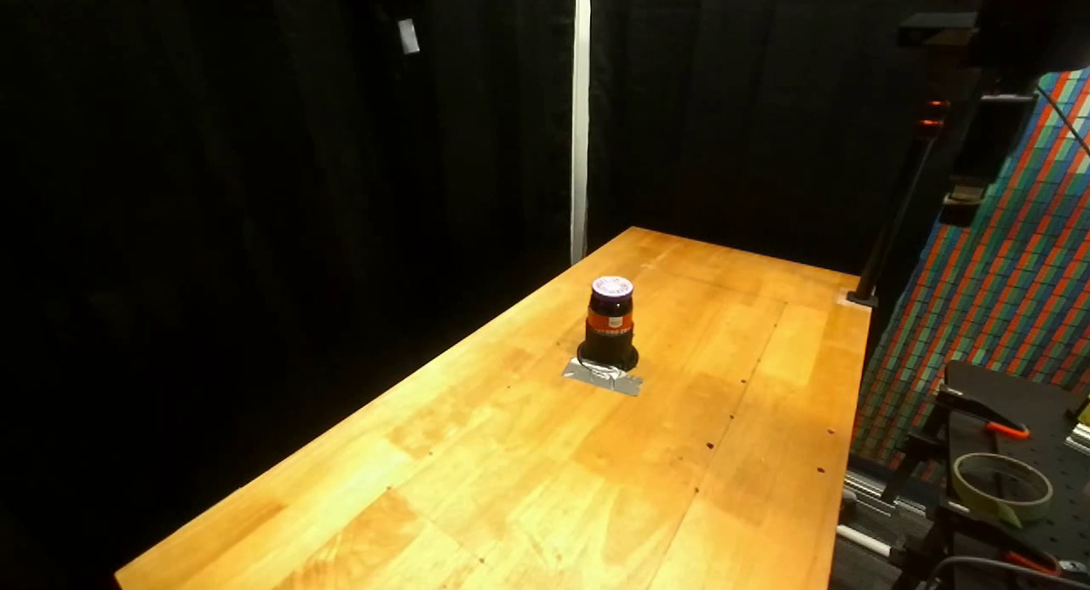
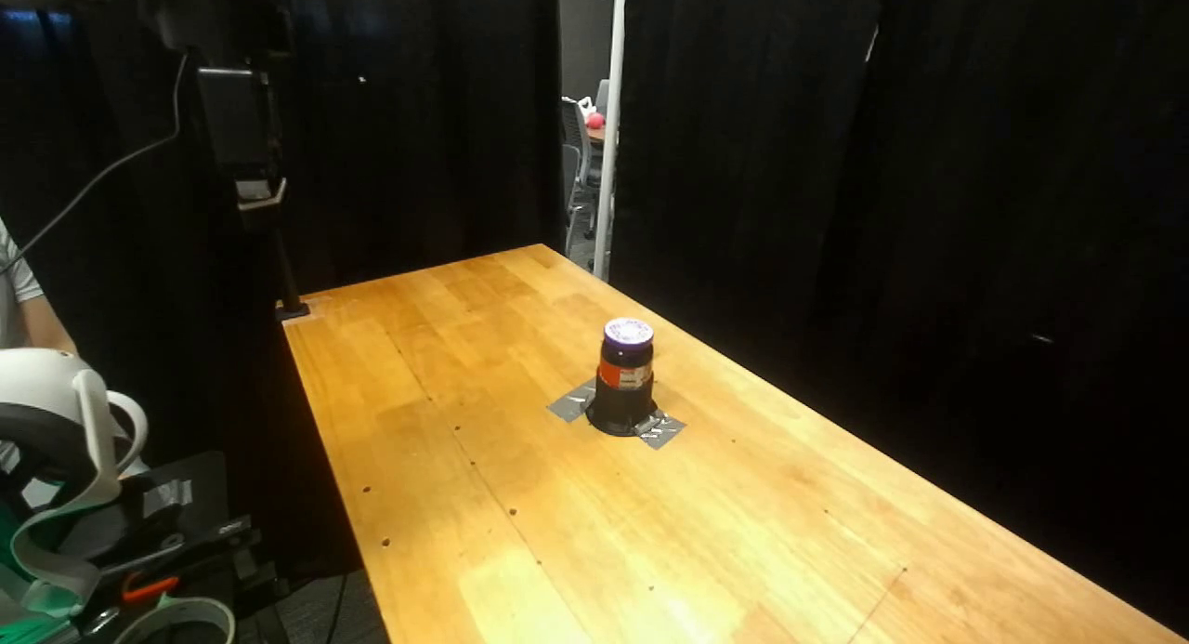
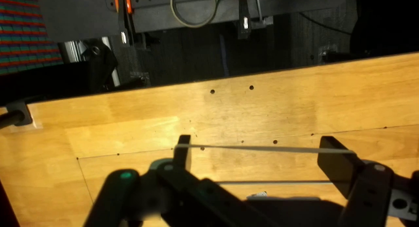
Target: Put a rubber band around the cup
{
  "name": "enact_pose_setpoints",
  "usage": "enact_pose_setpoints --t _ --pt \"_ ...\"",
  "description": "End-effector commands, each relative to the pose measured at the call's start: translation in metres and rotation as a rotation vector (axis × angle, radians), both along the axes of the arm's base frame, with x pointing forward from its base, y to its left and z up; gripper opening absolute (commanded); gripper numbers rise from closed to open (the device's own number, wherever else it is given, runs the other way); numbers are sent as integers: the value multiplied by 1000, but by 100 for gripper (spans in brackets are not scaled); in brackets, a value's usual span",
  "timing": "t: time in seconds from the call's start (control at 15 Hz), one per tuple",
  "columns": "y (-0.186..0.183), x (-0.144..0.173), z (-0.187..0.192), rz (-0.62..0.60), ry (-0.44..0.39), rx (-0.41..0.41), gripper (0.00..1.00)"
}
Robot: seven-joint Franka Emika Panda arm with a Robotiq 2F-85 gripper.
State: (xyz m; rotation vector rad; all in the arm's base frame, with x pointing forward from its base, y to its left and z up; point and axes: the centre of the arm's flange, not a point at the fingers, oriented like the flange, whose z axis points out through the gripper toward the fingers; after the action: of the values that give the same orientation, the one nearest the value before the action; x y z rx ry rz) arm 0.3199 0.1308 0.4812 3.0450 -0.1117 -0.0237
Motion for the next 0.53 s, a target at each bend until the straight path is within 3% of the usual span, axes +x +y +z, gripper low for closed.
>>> enact_pose_setpoints --t 0.0,0.47 --pt "32 82 -10 69 -30 -13 100" --pt "64 206 -58 165 -129 -15 100"
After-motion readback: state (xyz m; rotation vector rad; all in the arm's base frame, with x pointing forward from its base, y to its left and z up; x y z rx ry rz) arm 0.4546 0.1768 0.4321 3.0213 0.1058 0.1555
